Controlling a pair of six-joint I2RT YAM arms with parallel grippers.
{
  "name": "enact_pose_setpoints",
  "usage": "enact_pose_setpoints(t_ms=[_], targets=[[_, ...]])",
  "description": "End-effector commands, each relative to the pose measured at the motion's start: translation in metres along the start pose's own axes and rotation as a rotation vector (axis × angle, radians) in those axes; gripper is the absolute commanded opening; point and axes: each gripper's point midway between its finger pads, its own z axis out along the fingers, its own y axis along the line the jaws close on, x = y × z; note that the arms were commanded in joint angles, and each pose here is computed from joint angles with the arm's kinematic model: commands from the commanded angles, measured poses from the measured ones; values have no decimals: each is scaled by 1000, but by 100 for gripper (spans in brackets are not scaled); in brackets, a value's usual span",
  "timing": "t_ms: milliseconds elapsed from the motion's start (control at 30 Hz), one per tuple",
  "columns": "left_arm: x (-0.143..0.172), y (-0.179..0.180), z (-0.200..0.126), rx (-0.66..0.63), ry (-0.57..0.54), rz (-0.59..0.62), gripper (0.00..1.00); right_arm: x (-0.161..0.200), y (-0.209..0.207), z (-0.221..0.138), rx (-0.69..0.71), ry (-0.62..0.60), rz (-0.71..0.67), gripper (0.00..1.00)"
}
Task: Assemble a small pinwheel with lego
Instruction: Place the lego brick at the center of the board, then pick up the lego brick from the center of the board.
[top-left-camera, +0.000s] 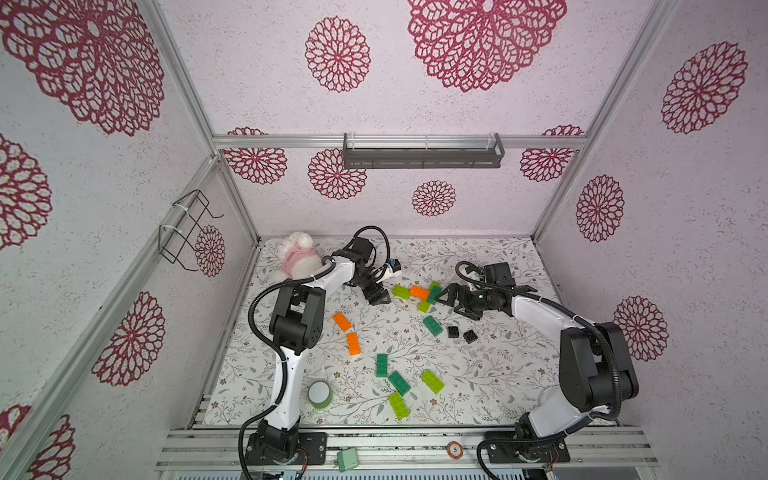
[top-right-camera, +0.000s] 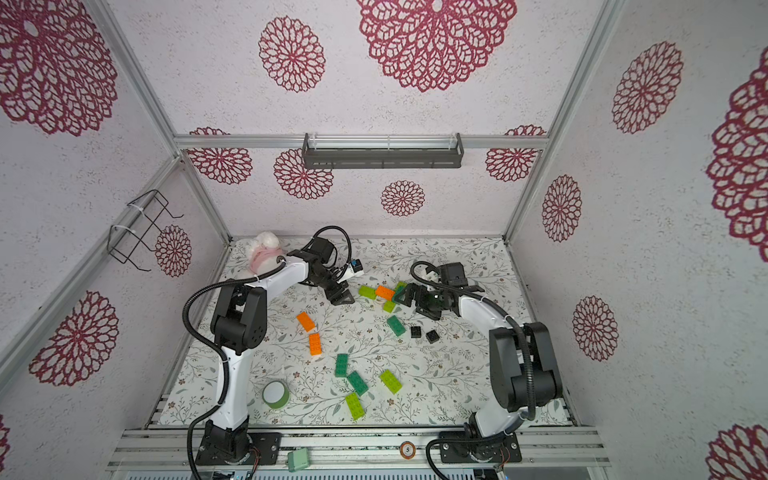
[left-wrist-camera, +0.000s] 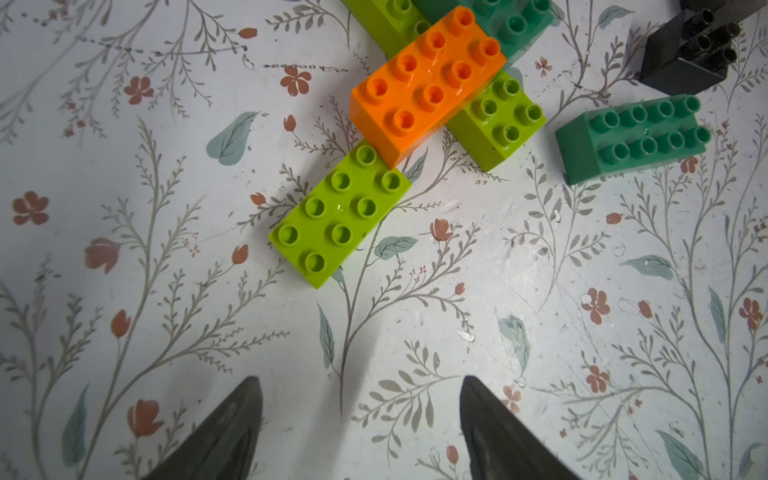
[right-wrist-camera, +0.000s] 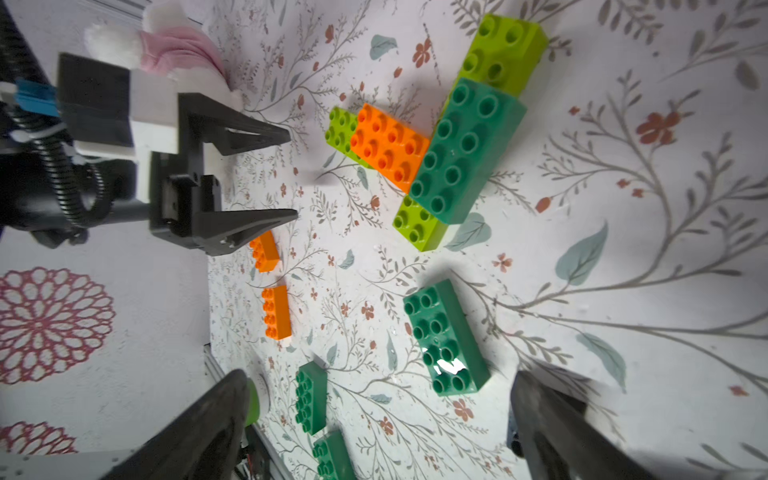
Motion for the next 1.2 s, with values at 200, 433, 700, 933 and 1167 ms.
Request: enact_pose_setpoints(t_ms=[200, 433, 700, 933, 1167], targets=[[-8, 0, 18, 47, -20, 175, 75, -8, 32, -12, -148, -30, -13, 99], [-20, 10, 29, 33, -54, 215, 75, -7, 25, -9, -127, -19, -1, 99], [-30, 3, 43, 60, -58, 287, 73, -5, 17, -7, -84, -7, -2, 99], [-35, 1, 56, 42, -44, 341, 69, -1, 15, -9, -68, 9, -6, 99], [-40, 1, 64, 48, -19, 354, 64, 6, 13, -14, -41, 20, -23, 99]])
